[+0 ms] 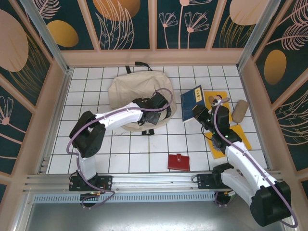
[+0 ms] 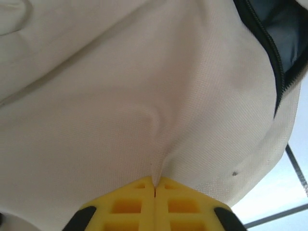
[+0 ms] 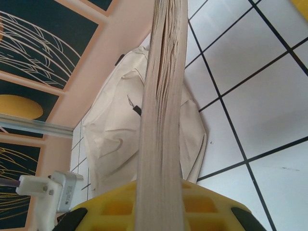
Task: Pack the student bag
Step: Open the student bag at the top-center of the table.
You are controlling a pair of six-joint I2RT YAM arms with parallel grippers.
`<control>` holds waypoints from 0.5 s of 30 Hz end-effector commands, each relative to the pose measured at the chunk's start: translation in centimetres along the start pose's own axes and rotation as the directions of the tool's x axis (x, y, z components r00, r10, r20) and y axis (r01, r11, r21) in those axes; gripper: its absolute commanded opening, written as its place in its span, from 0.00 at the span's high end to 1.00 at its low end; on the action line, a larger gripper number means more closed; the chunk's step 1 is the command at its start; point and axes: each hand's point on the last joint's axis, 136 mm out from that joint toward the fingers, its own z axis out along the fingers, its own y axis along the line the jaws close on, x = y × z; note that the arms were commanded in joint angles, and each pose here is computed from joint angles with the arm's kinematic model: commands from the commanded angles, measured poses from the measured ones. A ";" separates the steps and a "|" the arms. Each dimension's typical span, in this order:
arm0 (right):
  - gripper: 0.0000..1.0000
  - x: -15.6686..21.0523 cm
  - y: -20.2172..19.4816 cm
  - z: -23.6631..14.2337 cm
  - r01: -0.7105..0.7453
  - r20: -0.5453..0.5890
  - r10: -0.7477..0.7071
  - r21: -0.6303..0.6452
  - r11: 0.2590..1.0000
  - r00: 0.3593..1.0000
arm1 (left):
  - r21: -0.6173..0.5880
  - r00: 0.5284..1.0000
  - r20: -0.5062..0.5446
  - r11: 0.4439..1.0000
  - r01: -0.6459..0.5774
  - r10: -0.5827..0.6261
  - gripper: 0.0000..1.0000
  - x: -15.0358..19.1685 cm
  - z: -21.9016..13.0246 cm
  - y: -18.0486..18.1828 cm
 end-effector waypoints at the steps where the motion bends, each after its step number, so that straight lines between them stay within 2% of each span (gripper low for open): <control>1: 0.99 -0.9 1.6 -0.2 0.008 0.020 -0.007 -0.059 0.998 1.000 | -0.042 0.997 0.071 0.999 0.025 -0.022 1.00 -2.1 -1.7 1.1; 8: 0.99 -0.3 2.3 -0.3 0.044 -0.016 -0.046 -0.093 0.995 0.999 | -0.038 0.969 0.231 0.995 0.097 -0.086 1.00 -5.3 -6.2 2.5; 10: 1.00 0.4 2.3 -0.3 0.061 -0.041 -0.065 -0.109 0.992 0.997 | -0.057 0.949 0.294 0.989 0.135 -0.113 1.00 -6.3 -7.6 3.4; 15: 0.99 2.7 2.3 -0.9 0.082 -0.113 -0.103 -0.177 0.981 0.988 | -0.033 0.865 0.464 0.973 0.230 -0.189 1.00 -8.6 -12.5 5.5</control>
